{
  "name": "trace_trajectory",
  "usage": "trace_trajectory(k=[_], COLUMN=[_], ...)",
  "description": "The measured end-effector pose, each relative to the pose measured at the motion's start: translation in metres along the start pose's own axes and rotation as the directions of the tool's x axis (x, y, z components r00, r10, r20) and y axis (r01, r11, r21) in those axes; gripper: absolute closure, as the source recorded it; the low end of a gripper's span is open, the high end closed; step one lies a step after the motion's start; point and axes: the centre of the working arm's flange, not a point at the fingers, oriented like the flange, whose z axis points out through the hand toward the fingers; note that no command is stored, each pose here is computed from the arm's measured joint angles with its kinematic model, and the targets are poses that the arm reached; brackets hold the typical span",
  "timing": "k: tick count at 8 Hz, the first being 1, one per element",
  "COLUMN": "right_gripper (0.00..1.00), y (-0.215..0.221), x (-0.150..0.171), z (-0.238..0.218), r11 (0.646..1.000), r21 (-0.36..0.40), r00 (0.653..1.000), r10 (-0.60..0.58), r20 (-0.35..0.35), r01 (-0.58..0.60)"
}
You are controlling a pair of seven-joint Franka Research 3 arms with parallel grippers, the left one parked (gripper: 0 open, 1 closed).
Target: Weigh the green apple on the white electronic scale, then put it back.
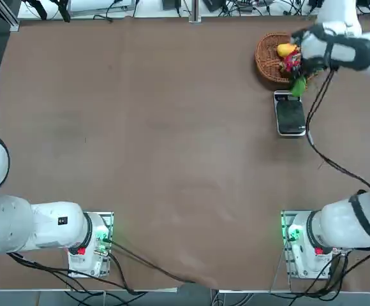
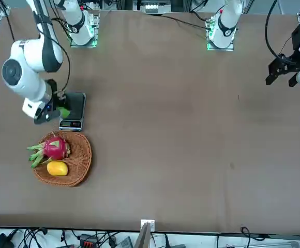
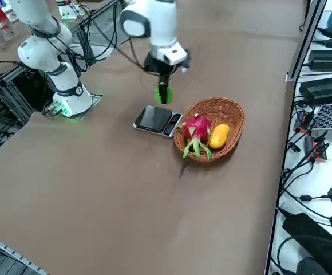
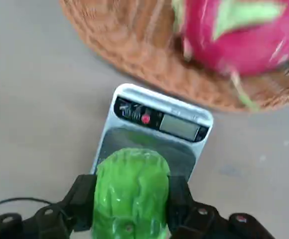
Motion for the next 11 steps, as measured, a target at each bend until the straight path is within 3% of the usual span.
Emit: trace_trajectory(k=[2,7,11], right_gripper=[0.28,0.28,0.28], y=[-0.005,-0.003,0.002], x=[-0.017,-0.032,-0.035], z=[0.026,0.067,0.083], r11=[1.0,1.0,0.999], r21=[0.008,0.007,0.014], r00=[1.0,1.0,0.999], r10=[0.001,0.018,0.031], r20=[0.03,-0.005,0.01], r01=[-0.001,-0.018,-0.031])
